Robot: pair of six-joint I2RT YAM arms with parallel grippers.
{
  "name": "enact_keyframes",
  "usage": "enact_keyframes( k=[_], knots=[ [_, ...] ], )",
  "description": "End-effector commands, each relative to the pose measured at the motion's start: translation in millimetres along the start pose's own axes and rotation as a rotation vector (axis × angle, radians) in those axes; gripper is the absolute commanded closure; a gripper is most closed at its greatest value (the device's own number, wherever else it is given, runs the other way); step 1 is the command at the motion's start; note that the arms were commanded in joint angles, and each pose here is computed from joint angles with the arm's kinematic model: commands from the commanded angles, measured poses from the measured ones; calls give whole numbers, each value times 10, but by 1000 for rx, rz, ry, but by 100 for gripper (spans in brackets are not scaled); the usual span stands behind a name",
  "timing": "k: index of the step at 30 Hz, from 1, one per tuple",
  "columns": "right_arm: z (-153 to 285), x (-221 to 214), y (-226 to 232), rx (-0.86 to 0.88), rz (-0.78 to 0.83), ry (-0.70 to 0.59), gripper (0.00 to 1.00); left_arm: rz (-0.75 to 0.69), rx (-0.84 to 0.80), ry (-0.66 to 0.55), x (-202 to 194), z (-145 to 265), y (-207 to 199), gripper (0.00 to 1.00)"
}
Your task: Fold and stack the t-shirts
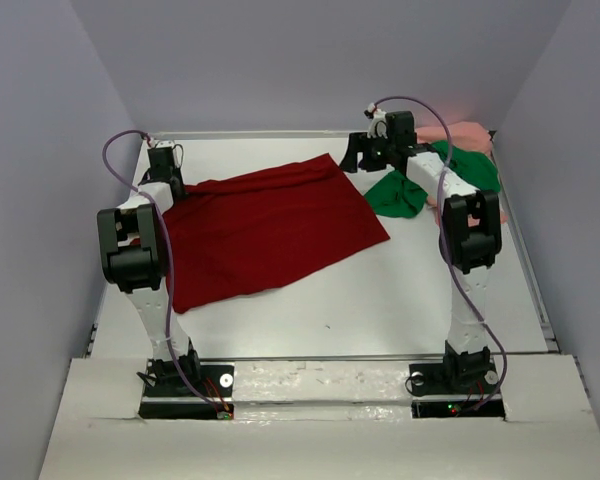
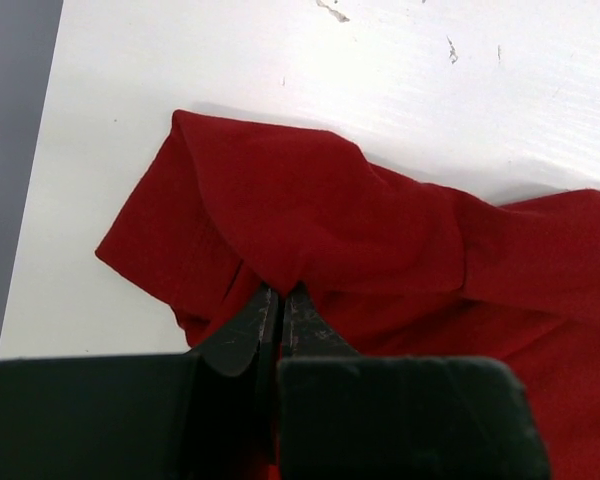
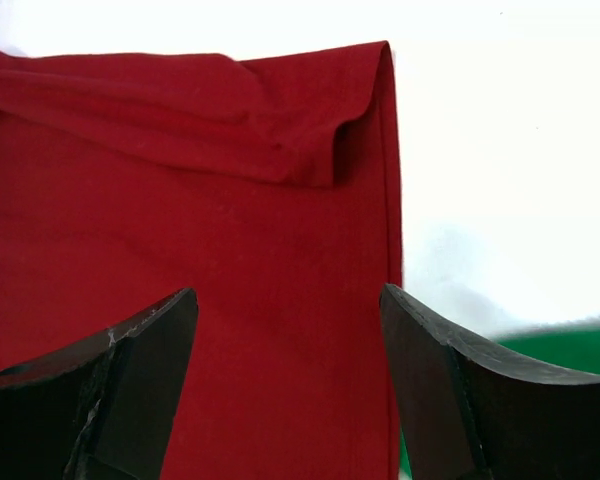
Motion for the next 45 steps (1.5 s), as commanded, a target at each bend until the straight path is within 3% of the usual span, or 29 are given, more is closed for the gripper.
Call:
enact_keyframes(
  k=[1,10,20,31,38,45],
  knots=[
    [-393,-102,-136,48,-45,63,21,18,33,-100,289,114,55,100],
    [-890,-68,-202,173,-83,93,20,0,35,-146,349,284,18,100],
    [-933,37,-56,309,-56,53,20,-8,34,-172,387,369,-43,100],
    [-1116,-151,-11,446,-182,108,29,-9,36,-185,442,396,-65,100],
    [-1214,-211,-71,442,-196,112,31,-11,26,-183,430,405,-94,100],
    [-1070,-94,-176,283,-69,69,28,-20,26,-187,429,436,-123,100]
  ],
)
Point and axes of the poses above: each gripper's point midway between its finger pads, its own z axis back along the fingers, its own y axis along the line the jaws close on, x = y × z, the point moved 4 cm from there along z, back along the fingers, and after that the axes turned 4 degrees about -z, right-handed, at the moved point
